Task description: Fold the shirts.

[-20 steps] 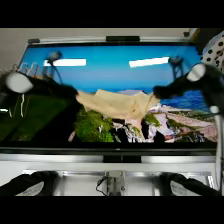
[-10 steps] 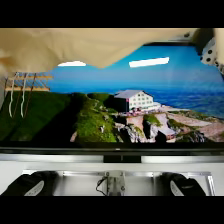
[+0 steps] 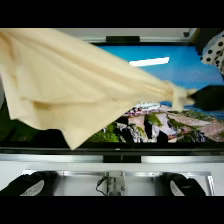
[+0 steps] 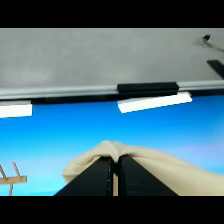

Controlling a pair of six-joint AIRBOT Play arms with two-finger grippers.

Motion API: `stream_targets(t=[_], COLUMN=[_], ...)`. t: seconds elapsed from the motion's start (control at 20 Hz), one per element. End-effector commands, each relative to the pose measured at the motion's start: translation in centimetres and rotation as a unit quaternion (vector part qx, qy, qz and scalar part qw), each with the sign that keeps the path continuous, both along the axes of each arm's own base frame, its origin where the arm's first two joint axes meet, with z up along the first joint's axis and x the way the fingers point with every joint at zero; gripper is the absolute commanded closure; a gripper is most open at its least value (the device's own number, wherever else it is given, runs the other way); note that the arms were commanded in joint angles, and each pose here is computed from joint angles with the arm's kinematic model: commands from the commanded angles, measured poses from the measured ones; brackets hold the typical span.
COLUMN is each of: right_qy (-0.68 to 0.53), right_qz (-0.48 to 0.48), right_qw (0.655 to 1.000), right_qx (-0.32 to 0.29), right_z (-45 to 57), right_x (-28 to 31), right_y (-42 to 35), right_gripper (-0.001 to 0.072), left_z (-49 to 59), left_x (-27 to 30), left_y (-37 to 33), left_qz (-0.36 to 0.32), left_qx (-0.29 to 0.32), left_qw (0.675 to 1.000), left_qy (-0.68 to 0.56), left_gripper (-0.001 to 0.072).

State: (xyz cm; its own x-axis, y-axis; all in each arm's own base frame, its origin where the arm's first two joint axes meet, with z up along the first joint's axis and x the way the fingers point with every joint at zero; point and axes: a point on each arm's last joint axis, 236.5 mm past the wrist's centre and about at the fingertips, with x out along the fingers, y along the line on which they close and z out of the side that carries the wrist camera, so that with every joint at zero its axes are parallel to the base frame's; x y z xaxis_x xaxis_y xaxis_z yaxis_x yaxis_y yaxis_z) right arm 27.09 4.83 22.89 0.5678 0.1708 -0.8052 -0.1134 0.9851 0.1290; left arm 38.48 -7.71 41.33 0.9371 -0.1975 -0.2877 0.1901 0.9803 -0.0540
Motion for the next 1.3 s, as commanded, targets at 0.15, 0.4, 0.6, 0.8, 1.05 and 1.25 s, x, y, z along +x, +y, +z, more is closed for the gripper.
stream_targets(t=[0.15,0.4,0.6,0.8,1.05,1.25], right_qy=[0.090,0.156,0.175,0.195,0.212,0.214], right_qz=[-0.135,-0.165,-0.155,-0.115,-0.100,-0.100], right_qw=[0.985,0.969,0.968,0.973,0.972,0.971], right_qx=[0.065,0.095,0.088,0.042,0.025,0.040], right_z=[-18.9,-25.5,-26.2,-25.5,-25.4,-25.3], right_x=[5.1,6.9,6.3,4.0,2.7,2.7], right_y=[-0.3,1.0,1.1,0.1,-0.2,0.5], right_gripper=[0.0649,0.0649,0.0648,0.0648,0.0648,0.0648], left_z=[-24.6,-38.9,-38.6,-33.0,-37.0,-46.4], left_x=[14.3,14.0,10.6,5.4,-4.0,-12.0], left_y=[-5.3,-14.1,-12.0,-1.2,2.6,-1.7], left_qz=[-0.034,-0.100,-0.138,-0.113,-0.025,0.018], left_qx=[-0.017,-0.207,-0.228,-0.151,-0.119,-0.246], left_qw=[0.963,0.856,0.799,0.800,0.792,0.757], left_qy=[0.265,0.463,0.539,0.569,0.598,0.605], left_gripper=[0.0671,0.0460,0.0146,0.0275,0.0234,0.0178])
